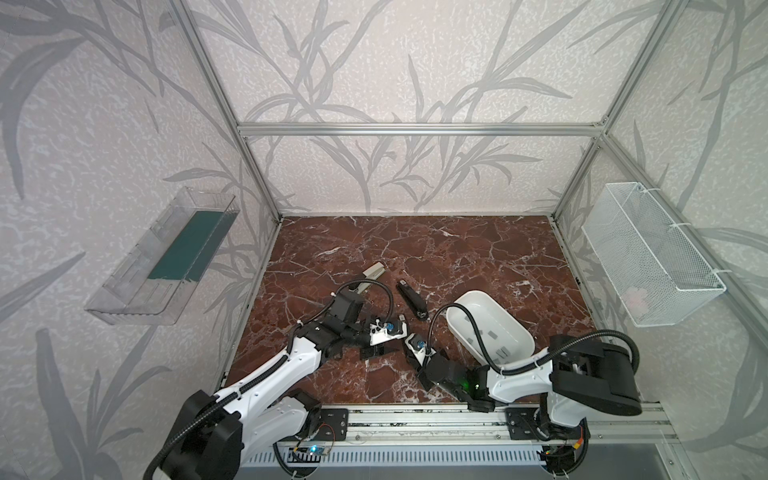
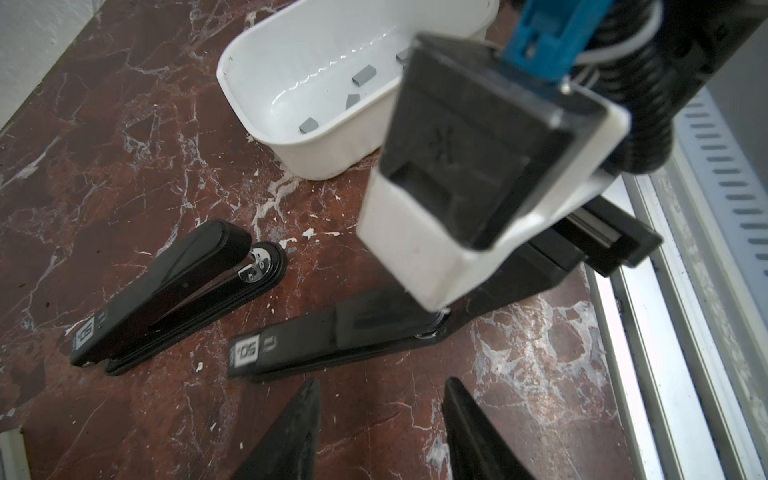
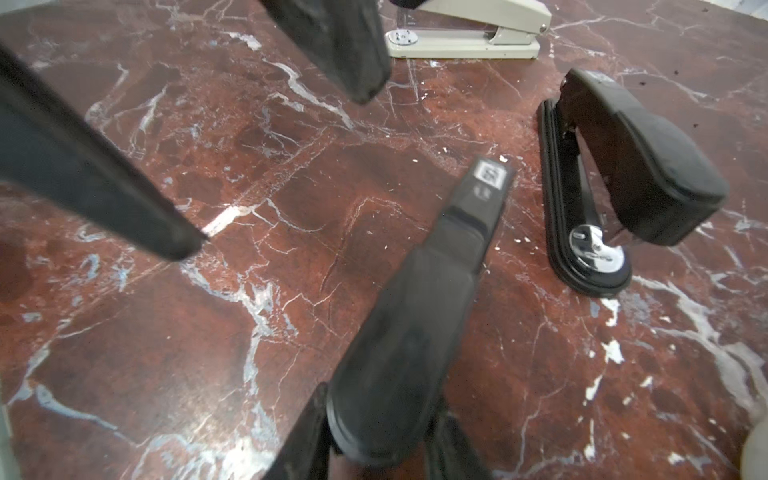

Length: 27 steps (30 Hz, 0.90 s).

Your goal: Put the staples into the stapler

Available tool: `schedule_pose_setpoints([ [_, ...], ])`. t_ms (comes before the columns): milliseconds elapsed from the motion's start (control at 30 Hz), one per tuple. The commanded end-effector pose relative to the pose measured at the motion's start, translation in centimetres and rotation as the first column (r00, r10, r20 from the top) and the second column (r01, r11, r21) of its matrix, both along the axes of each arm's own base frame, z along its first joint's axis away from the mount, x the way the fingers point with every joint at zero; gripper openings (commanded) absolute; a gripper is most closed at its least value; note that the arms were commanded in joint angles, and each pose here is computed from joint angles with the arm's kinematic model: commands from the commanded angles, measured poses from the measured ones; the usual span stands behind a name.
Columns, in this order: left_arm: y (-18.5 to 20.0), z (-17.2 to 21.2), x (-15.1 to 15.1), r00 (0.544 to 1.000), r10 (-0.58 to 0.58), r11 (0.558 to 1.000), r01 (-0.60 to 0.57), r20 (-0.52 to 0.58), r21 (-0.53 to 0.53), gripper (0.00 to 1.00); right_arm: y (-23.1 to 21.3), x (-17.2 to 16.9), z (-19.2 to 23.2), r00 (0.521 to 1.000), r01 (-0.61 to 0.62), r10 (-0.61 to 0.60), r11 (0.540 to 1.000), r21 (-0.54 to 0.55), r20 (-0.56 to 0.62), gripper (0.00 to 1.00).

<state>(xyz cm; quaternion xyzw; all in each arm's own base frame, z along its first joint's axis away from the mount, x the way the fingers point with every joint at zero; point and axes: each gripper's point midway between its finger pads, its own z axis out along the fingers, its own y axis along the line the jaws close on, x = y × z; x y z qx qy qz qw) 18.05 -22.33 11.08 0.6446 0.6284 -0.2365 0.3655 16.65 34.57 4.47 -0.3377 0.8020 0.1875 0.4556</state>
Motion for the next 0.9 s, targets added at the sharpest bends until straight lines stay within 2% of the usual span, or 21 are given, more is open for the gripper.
schedule_pose_setpoints([
  [0,0.4,0.0,0.4,0.997,-0.008,0.996,0.001,0.08,0.087,0.5,1.3,-0.1,0.9,0.998,-0.046,0.045,0.999,0.017,0.043,0.15],
  [133,0.1,-0.1,0.9,0.99,-0.015,0.985,-0.01,0.138,0.175,0.49,0.2,-0.5,0.9,0.996,-0.066,0.066,0.998,-0.006,0.054,0.09],
  [200,-0.3,0.4,1.4,0.987,-0.021,0.985,-0.007,0.157,0.173,0.45,-0.8,-0.8,1.2,0.994,-0.08,0.08,0.997,-0.008,0.079,0.11],
  [300,-0.9,1.6,1.6,0.986,-0.028,0.988,0.002,0.162,0.157,0.46,-1.7,-0.9,1.6,0.99,-0.094,0.096,0.995,-0.022,0.108,0.11],
  [367,-0.4,2.8,2.0,0.983,0.017,0.987,-0.045,0.181,0.152,0.47,-2.6,-1.0,1.9,0.988,-0.091,0.092,0.996,-0.012,0.123,0.18],
  [467,-0.3,5.5,4.2,0.946,0.052,0.986,-0.099,0.321,0.134,0.6,-2.6,-1.4,3.0,0.983,-0.134,0.126,0.989,0.054,0.132,0.28],
  [533,-0.3,8.3,5.0,0.946,0.032,0.984,-0.086,0.323,0.156,0.59,-1.7,-2.0,3.6,0.974,-0.193,0.183,0.979,0.062,0.136,0.35],
  [600,1.1,10.4,5.9,0.963,0.05,0.98,-0.099,0.265,0.175,0.58,-0.5,-2.0,4.5,0.971,-0.208,0.198,0.976,0.067,0.136,0.36],
  [700,4.0,10.7,7.1,0.97,0.084,0.969,-0.133,0.229,0.209,0.51,0.1,-1.3,5.0,0.976,-0.179,0.169,0.982,0.059,0.138,0.42],
  [800,7.2,9.7,9.2,0.946,0.19,0.952,-0.242,0.261,0.186,0.55,0.0,-0.1,5.5,0.99,-0.095,0.086,0.993,0.076,0.112,0.48],
  [867,8.6,9.3,9.7,0.942,0.222,0.948,-0.269,0.251,0.172,0.55,-0.4,0.7,5.2,0.997,-0.013,0.007,0.996,0.086,0.073,0.49],
])
